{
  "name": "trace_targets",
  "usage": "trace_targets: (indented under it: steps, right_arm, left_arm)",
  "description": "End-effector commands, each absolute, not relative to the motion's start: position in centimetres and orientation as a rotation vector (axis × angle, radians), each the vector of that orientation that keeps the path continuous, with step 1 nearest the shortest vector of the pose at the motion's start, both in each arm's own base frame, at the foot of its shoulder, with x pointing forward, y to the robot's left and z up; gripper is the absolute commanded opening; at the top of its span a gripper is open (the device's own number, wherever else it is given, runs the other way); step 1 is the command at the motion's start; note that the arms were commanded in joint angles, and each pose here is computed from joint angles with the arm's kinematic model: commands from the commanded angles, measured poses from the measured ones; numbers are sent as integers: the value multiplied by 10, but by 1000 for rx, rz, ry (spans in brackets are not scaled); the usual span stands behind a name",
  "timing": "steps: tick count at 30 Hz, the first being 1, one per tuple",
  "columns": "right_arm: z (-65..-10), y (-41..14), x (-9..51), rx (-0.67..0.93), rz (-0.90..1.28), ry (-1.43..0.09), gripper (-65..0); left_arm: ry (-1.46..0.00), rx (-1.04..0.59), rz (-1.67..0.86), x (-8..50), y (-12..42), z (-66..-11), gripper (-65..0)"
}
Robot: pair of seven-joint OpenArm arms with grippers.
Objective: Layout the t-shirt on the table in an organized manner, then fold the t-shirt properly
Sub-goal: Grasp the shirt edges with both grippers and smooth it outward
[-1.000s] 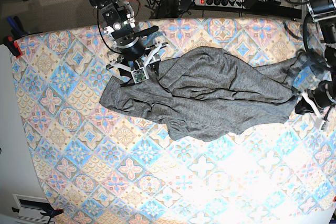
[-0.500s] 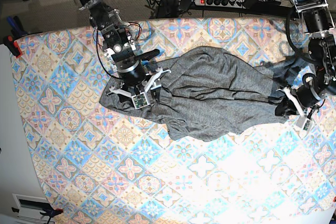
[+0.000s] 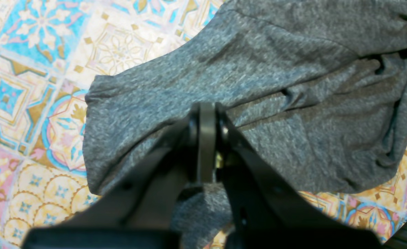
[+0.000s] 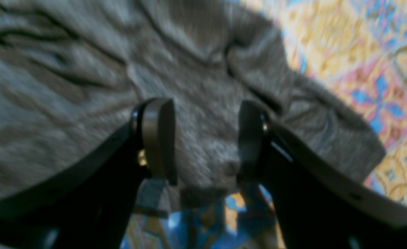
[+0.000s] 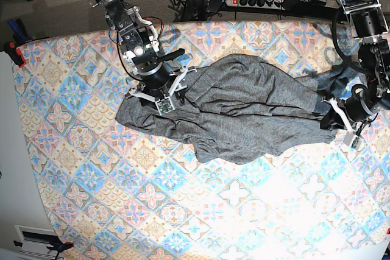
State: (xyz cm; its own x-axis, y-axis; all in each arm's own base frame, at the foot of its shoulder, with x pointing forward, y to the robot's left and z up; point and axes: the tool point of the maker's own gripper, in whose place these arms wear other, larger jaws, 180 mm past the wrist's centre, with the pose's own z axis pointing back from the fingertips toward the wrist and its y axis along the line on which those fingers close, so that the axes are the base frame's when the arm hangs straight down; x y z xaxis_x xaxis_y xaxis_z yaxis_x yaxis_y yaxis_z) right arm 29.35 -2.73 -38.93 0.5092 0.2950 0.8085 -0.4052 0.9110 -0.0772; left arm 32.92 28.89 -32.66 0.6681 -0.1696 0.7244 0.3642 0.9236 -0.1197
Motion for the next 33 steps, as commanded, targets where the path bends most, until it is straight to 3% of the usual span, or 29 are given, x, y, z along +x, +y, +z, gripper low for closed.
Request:
trace_targets:
  steps: [1, 13, 20, 29, 33]
  right_arm:
    - [-378, -26, 301, 129, 422, -993, -357]
    - [-387, 23, 272, 223, 546, -957, -357]
    - [-415, 12, 266, 190, 546, -883, -357]
    - [-358, 9, 290, 205, 489, -1036, -357]
    - [-362, 5, 292, 195, 484, -1029, -357]
  left_arm:
    - [-842, -252, -318, 339, 294, -306, -650]
    - [-838, -256, -322, 339, 292, -308, -650]
    - [-813, -258, -314, 330, 293, -316, -650]
    - [-797, -259, -311, 324, 294, -322, -650]
    - [-791, -260, -310, 322, 294, -324, -650]
